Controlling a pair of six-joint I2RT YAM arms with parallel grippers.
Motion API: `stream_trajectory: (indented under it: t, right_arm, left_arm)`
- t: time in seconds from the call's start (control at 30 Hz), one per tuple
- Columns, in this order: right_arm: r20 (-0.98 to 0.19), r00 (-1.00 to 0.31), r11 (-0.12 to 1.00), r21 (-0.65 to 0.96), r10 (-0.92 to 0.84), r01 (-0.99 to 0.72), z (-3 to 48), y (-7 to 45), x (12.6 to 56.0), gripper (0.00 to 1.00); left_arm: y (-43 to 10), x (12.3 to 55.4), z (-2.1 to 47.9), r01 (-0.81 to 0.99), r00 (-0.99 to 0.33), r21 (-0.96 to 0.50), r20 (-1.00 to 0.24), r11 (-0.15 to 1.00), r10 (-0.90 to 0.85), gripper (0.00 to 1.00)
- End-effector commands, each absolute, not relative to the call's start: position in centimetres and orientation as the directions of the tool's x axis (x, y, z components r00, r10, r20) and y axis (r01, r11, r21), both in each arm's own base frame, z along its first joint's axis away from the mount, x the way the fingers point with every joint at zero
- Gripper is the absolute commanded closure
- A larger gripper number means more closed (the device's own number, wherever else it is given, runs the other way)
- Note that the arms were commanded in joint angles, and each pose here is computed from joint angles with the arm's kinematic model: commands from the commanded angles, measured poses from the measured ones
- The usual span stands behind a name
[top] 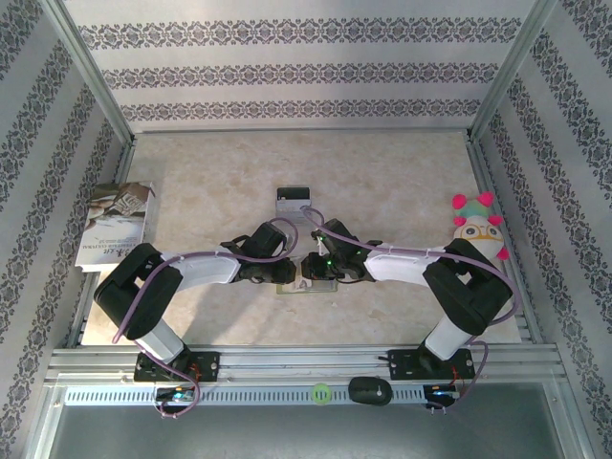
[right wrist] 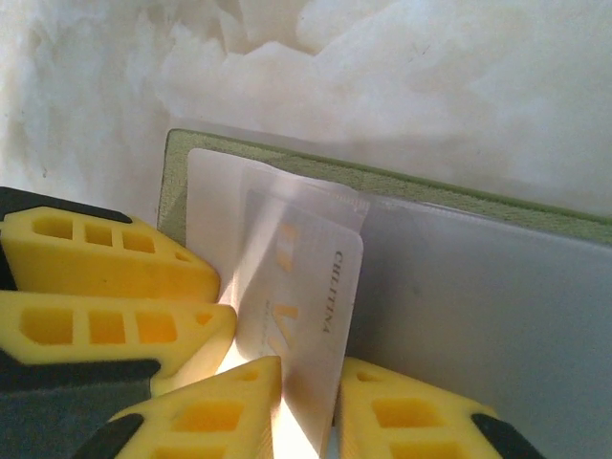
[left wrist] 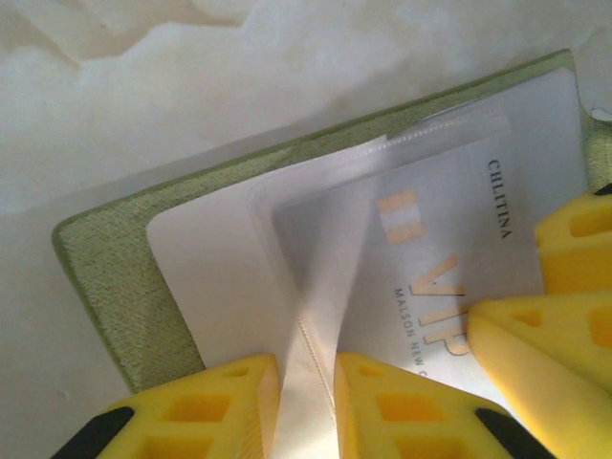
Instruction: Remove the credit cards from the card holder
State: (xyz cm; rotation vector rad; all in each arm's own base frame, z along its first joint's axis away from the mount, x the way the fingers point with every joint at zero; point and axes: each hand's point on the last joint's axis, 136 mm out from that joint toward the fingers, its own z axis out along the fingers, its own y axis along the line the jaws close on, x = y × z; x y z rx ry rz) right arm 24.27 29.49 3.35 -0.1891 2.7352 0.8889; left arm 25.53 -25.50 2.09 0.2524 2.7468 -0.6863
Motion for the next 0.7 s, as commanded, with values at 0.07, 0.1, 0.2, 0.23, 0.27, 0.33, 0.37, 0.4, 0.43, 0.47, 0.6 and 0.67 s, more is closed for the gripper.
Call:
stream_trajectory:
  t: [0.07, 0.1, 0.2, 0.23, 0.27, 0.33, 0.37, 0.4, 0.43, 0.47, 0.6, 0.67]
  right_arm:
    - [-0.378, -0.925, 0.774, 0.577, -0.033, -0.263, 6.0, 29.6, 24.8, 0.67]
    - [-0.391, -0.920, 0.771, 0.577, -0.028, -0.268, 6.4, 29.5, 24.9, 0.65]
    - [-0.416, -0.909, 0.771, 0.577, -0.005, -0.269, 7.4, 28.8, 25.2, 0.63]
    - [-0.422, -0.907, 0.775, 0.574, 0.003, -0.264, 7.5, 28.4, 25.2, 0.63]
    - [-0.424, -0.905, 0.778, 0.572, 0.011, -0.259, 7.6, 28.2, 25.3, 0.63]
    - [-0.426, -0.904, 0.785, 0.565, 0.017, -0.252, 7.5, 27.6, 25.3, 0.63]
    - [-0.425, -0.905, 0.788, 0.562, 0.016, -0.250, 7.4, 27.4, 25.3, 0.63]
    - [-0.421, -0.907, 0.792, 0.559, 0.016, -0.246, 7.2, 27.3, 25.2, 0.63]
    - [-0.416, -0.909, 0.795, 0.558, 0.019, -0.238, 6.9, 27.1, 25.2, 0.63]
    - [-0.413, -0.910, 0.795, 0.559, 0.022, -0.234, 6.9, 27.0, 25.1, 0.64]
    - [-0.410, -0.912, 0.792, 0.564, 0.022, -0.235, 6.9, 26.8, 25.0, 0.65]
    - [-0.410, -0.912, 0.792, 0.564, 0.023, -0.233, 7.0, 26.7, 24.9, 0.65]
  left_arm:
    - [-23.1, 24.1, 2.0, 0.217, -0.947, -0.380, -0.307, 0.899, 0.099, 0.62]
    - [-22.9, 24.2, 2.7, 0.221, -0.940, -0.372, -0.327, 0.901, 0.096, 0.60]
    - [-22.0, 24.5, 4.8, 0.235, -0.919, -0.339, -0.382, 0.911, 0.095, 0.56]
    - [-21.7, 24.5, 5.3, 0.240, -0.914, -0.328, -0.394, 0.914, 0.098, 0.54]
    - [-21.5, 24.5, 5.6, 0.244, -0.910, -0.320, -0.403, 0.915, 0.102, 0.53]
    - [-21.3, 24.6, 5.5, 0.246, -0.906, -0.307, -0.409, 0.919, 0.107, 0.48]
    - [-21.3, 24.6, 5.3, 0.245, -0.907, -0.304, -0.407, 0.921, 0.107, 0.48]
    - [-21.5, 24.8, 5.0, 0.246, -0.908, -0.303, -0.404, 0.921, 0.110, 0.47]
    - [-21.9, 25.0, 4.8, 0.248, -0.907, -0.303, -0.407, 0.920, 0.111, 0.47]
    - [-22.2, 25.2, 4.7, 0.249, -0.906, -0.306, -0.409, 0.919, 0.109, 0.46]
    - [-23.6, 26.0, 5.0, 0.283, -0.881, -0.266, -0.451, 0.921, 0.140, 0.41]
    - [-23.8, 26.1, 4.8, 0.290, -0.876, -0.245, -0.458, 0.925, 0.154, 0.40]
